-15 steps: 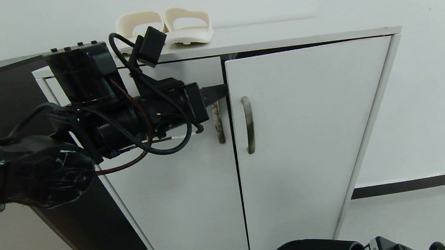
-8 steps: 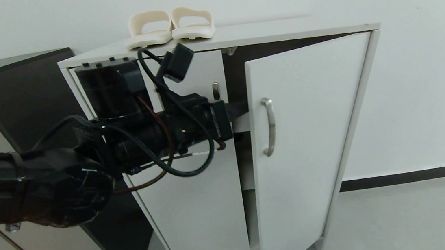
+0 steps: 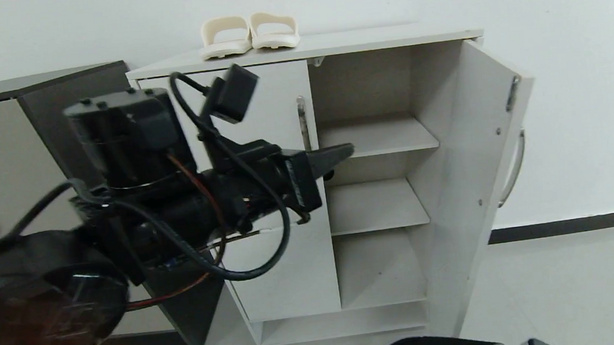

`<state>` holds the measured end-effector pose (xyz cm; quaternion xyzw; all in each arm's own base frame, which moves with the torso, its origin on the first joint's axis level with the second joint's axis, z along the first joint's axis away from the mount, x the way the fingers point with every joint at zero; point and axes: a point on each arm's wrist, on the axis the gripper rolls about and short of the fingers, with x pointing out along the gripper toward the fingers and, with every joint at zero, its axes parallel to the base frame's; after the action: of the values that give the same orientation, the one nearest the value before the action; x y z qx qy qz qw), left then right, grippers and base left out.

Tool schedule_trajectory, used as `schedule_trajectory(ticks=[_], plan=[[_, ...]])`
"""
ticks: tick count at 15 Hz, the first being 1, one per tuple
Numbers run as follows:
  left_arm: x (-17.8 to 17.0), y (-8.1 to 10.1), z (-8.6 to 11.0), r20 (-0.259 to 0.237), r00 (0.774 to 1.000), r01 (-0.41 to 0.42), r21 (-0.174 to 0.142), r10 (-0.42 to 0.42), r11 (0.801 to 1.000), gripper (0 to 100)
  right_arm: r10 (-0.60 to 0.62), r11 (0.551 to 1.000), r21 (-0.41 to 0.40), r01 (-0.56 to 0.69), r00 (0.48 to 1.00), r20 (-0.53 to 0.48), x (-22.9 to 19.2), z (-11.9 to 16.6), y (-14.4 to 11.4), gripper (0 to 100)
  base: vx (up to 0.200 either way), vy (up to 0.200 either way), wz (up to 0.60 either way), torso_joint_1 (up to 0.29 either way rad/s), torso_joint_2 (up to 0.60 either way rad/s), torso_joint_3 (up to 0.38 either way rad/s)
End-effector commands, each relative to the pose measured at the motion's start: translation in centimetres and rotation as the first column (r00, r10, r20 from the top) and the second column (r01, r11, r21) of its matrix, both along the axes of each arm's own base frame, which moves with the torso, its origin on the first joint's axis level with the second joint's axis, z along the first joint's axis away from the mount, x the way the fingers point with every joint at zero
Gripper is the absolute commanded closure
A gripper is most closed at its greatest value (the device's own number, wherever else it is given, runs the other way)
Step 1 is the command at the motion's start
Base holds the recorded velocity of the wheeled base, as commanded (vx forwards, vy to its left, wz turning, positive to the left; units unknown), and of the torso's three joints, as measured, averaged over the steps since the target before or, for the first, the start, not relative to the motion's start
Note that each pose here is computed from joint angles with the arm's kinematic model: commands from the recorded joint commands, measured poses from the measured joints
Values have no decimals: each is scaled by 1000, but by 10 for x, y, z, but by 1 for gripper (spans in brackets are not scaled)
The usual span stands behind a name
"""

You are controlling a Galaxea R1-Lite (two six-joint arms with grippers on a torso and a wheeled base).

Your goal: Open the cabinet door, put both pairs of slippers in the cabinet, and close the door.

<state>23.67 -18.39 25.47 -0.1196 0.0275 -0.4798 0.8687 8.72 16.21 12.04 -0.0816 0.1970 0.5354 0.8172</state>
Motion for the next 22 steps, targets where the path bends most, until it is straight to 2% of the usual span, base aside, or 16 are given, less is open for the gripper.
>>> schedule_trajectory(ticks=[1, 3, 5, 6, 7, 8, 9, 12, 13, 14, 15, 16, 18, 20, 21, 22], plan=[[-36, 69, 34, 65, 987, -141, -96, 148, 985, 100, -198, 980, -28, 198, 980, 6, 25, -2, 30, 100, 0, 0, 0, 0, 0, 0], [-67, 100, 40, 78, 973, -207, -106, 216, 973, 100, -385, 923, -11, 385, 923, 20, 43, -5, 54, 100, 0, 0, 0, 0, 0, 0], [-135, 139, 14, -37, 936, -349, 14, 350, 937, 100, -619, 781, 119, 613, 786, 15, 76, -9, 85, 100, 0, 0, 0, 0, 0, 0], [-158, 152, -1, -70, 892, -441, 75, 446, 894, 100, -683, 729, 107, 676, 729, 46, 92, -15, 82, 100, 0, 0, 0, 0, 0, 0], [-184, 164, -19, -80, 820, -555, 126, 566, 822, 100, -728, 686, 89, 722, 680, 93, 100, -17, 74, 100, 0, 0, 0, 0, 0, 0], [-202, 173, -36, -77, 762, -628, 152, 642, 763, 100, -749, 662, 83, 745, 654, 104, 104, -19, 69, 100, 0, 0, 0, 0, 0, 0], [-223, 183, -58, -62, 680, -714, 167, 730, 680, 100, -767, 641, 76, 764, 633, 108, 110, -20, 64, 100, 0, 0, 0, 0, 0, 0], [-248, 191, -116, -11, 348, -909, 241, 938, 340, 100, -809, 587, 102, 803, 576, 118, 122, -17, 55, 100, 0, 0, 0, 0, 0, 0], [-253, 190, -130, 34, 259, -935, 259, 965, 242, 100, -819, 572, 102, 814, 560, 127, 123, -16, 53, 100, 0, 0, 0, 0, 0, 0], [-258, 188, -144, 79, 197, -947, 272, 977, 169, 100, -820, 570, 101, 815, 558, 128, 124, -17, 53, 100, 0, 0, 0, 0, 0, 0], [-261, 186, -159, 122, 201, -946, 281, 972, 161, 100, -823, 566, 100, 819, 553, 130, 125, -17, 52, 100, 0, 0, 0, 0, 0, 0], [-258, 186, -171, 127, 255, -929, 306, 959, 207, 100, -823, 566, 99, 819, 553, 130, 124, -17, 52, 100, 0, 0, 0, 0, 0, 0], [-254, 184, -173, 125, 358, -914, 251, 925, 319, 100, -824, 564, 92, 821, 551, 132, 124, -19, 50, 100, 0, 0, 0, 0, 0, 0], [-253, 183, -178, 131, 587, -798, 260, 799, 544, 100, -823, 564, 83, 821, 552, 134, 123, -21, 49, 100, 0, 0, 0, 0, 0, 0], [-253, 184, -178, 127, 659, -743, 260, 741, 617, 100, -822, 565, 80, 821, 553, 133, 123, -22, 49, 100, 0, 0, 0, 0, 0, 0], [-252, 184, -177, 124, 667, -736, 263, 735, 624, 100, -821, 566, 68, 822, 554, 136, 121, -24, 47, 100, 0, 0, 0, 0, 0, 0]])
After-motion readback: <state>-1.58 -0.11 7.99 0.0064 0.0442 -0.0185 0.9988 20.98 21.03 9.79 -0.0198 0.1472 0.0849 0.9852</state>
